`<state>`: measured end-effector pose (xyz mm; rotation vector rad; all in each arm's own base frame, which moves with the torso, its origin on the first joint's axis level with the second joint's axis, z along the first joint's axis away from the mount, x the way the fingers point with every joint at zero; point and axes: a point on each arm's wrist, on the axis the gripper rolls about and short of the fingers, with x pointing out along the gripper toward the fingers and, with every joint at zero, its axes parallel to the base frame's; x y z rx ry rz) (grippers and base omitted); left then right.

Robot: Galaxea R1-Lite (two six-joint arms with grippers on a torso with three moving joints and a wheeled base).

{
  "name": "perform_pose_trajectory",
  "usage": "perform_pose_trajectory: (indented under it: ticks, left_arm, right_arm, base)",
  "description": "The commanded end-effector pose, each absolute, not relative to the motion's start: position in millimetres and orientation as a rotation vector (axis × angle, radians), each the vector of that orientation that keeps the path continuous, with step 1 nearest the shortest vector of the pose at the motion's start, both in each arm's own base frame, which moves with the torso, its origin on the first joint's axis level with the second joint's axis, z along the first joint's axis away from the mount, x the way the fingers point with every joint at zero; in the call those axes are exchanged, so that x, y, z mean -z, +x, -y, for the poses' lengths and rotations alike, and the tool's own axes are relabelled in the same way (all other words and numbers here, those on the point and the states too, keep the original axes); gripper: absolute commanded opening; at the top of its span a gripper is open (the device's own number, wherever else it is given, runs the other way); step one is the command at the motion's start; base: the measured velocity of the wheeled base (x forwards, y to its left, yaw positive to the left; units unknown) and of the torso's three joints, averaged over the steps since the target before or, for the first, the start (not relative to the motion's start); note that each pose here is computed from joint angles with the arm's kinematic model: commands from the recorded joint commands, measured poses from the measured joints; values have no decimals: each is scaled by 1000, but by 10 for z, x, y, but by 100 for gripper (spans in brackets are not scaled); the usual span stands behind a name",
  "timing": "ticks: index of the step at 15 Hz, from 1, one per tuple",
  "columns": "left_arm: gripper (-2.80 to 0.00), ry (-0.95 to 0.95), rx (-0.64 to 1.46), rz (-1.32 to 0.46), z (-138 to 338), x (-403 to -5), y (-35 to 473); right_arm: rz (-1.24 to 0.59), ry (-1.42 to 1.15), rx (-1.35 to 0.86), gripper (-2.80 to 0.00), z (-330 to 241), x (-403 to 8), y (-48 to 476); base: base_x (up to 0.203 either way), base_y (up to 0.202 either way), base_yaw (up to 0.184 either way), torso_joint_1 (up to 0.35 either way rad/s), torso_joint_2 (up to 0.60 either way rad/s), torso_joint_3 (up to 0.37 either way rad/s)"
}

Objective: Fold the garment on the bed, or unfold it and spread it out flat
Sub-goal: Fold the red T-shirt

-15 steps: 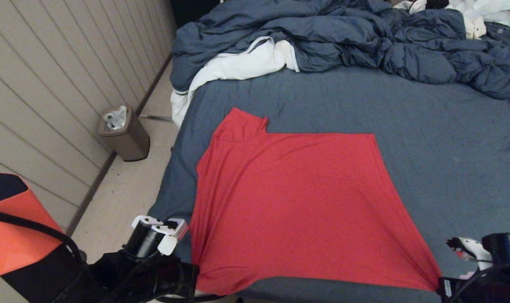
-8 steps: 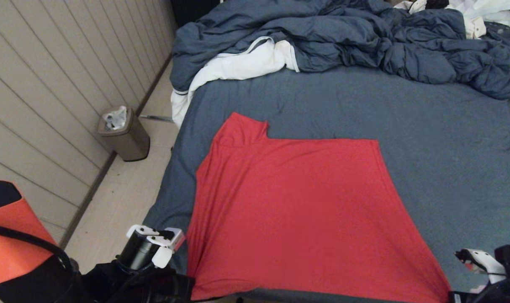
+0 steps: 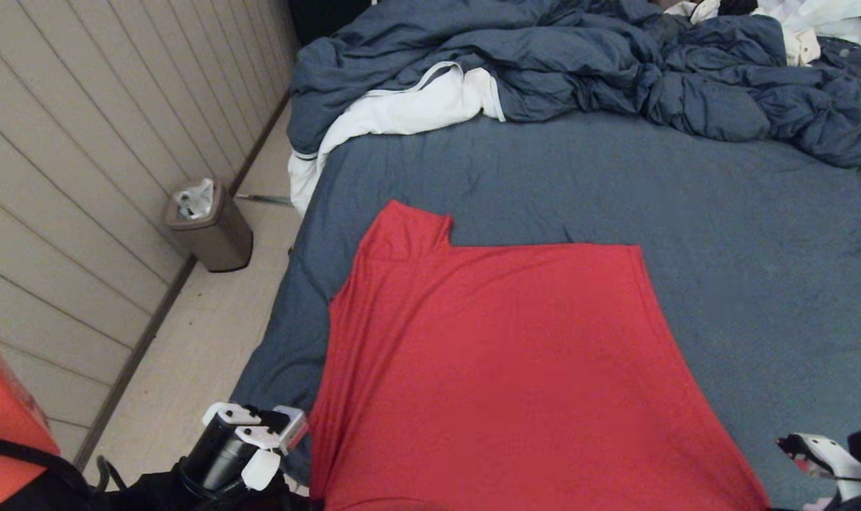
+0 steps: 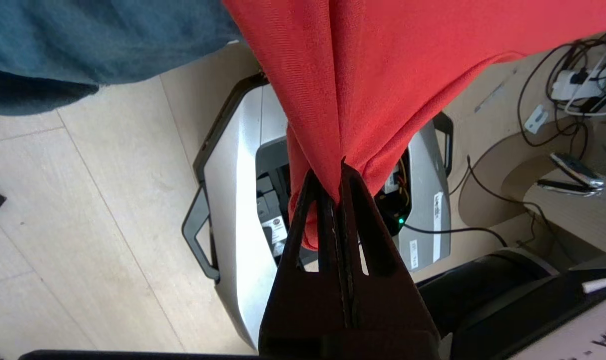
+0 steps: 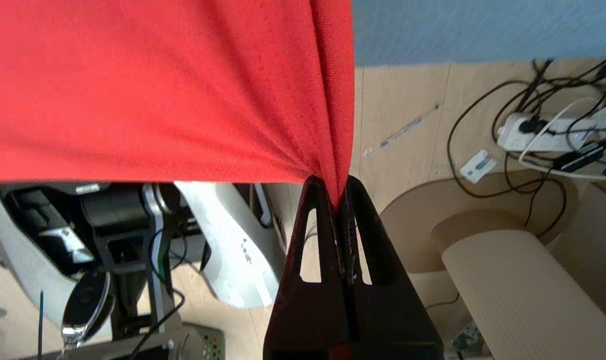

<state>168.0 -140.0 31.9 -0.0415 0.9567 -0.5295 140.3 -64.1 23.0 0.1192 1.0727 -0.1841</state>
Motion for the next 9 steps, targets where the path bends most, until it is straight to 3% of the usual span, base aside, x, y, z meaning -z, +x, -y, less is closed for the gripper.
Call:
perform_pose_trajectory:
  ticks: [1, 9]
  left_arm:
    - [-280, -67, 542, -901, 1409, -450, 1705]
    - [-280, -87, 504, -888, 1512, -624, 2183]
  right_arm:
    - [-1018, 101, 192, -280, 687, -306, 1498]
    - [-981, 98, 180, -280, 861, -544, 1970]
  base:
    - [0, 0, 0, 0, 0, 0]
    - [0, 0, 0, 0, 0, 0]
